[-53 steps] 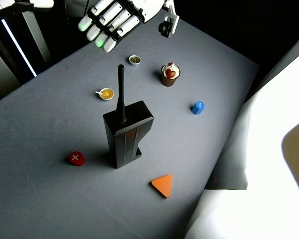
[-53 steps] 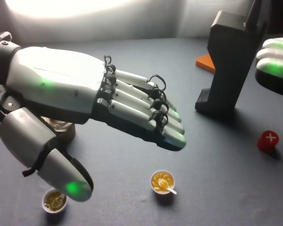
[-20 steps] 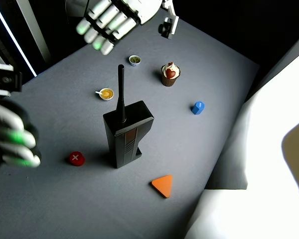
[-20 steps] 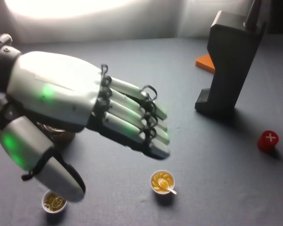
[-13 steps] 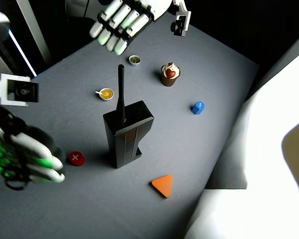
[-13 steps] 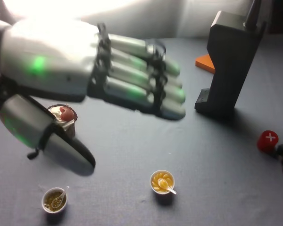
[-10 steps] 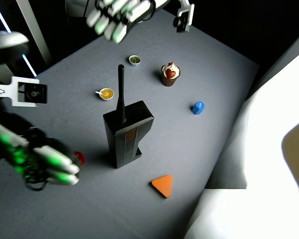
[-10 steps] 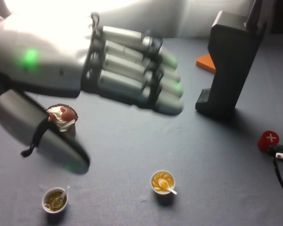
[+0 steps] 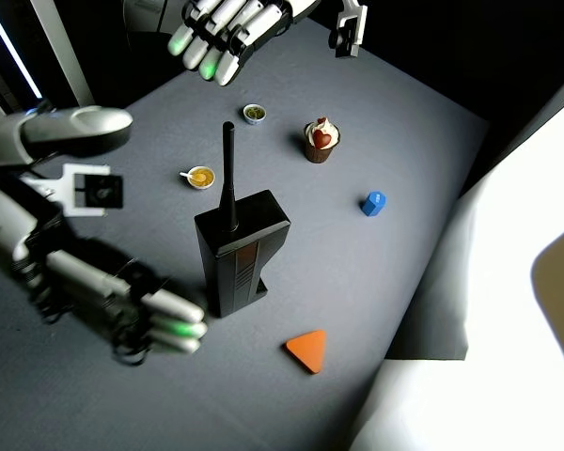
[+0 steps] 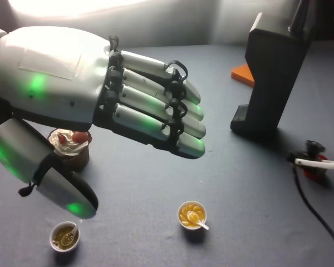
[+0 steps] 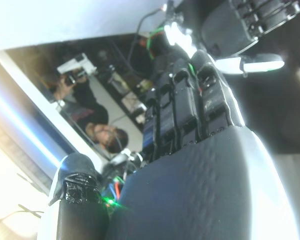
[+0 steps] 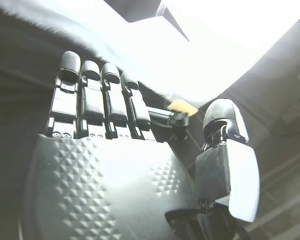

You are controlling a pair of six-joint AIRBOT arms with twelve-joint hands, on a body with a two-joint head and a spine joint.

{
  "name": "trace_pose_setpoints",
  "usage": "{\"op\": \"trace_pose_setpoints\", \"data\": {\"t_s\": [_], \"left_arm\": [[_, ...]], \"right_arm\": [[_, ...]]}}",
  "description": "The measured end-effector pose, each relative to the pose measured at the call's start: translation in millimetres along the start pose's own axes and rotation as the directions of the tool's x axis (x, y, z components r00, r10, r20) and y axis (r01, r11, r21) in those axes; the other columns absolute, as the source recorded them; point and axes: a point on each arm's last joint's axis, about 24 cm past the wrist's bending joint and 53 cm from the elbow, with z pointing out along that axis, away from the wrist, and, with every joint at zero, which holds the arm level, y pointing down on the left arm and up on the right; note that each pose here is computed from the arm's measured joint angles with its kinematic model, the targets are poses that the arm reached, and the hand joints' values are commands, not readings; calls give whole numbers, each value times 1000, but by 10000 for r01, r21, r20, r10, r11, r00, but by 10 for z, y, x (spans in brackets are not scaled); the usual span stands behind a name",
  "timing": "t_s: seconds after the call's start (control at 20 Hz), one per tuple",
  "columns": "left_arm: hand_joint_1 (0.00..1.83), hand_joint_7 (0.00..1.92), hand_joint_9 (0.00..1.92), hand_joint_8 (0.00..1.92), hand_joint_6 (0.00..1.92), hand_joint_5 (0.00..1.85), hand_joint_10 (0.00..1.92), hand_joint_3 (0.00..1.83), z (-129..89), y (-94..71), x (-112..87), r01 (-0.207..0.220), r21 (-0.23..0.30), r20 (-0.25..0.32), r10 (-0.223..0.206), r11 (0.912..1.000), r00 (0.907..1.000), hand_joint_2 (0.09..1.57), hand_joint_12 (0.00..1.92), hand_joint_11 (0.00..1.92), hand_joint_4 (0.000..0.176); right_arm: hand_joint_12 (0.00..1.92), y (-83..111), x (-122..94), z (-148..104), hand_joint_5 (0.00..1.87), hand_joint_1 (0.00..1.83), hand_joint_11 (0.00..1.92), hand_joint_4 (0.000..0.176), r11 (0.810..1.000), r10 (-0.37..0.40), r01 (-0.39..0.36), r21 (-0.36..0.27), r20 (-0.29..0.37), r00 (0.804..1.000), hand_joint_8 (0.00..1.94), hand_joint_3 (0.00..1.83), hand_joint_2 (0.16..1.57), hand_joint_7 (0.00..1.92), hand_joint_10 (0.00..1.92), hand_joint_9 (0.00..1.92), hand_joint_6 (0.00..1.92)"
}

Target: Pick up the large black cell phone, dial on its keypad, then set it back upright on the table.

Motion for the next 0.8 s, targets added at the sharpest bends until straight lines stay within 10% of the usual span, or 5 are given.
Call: {"op": "trace_pose_setpoints", "data": {"t_s": [0.65,0.8], "left_arm": [[0,231,234,5,4,193,6,1,37,166,-52,409,-114,663,-401,9991,9970,1184,525,0,0],[0,207,204,2,0,171,2,1,11,199,-295,672,-114,1818,-640,9977,9812,1184,498,0,0]], "right_arm": [[484,-218,10,119,109,610,0,0,9994,340,-339,-58,135,9993,0,3,1038,116,0,109,0],[494,-209,94,108,123,721,0,0,9979,627,-631,-115,-288,9976,0,1,1038,110,0,113,1]]}}
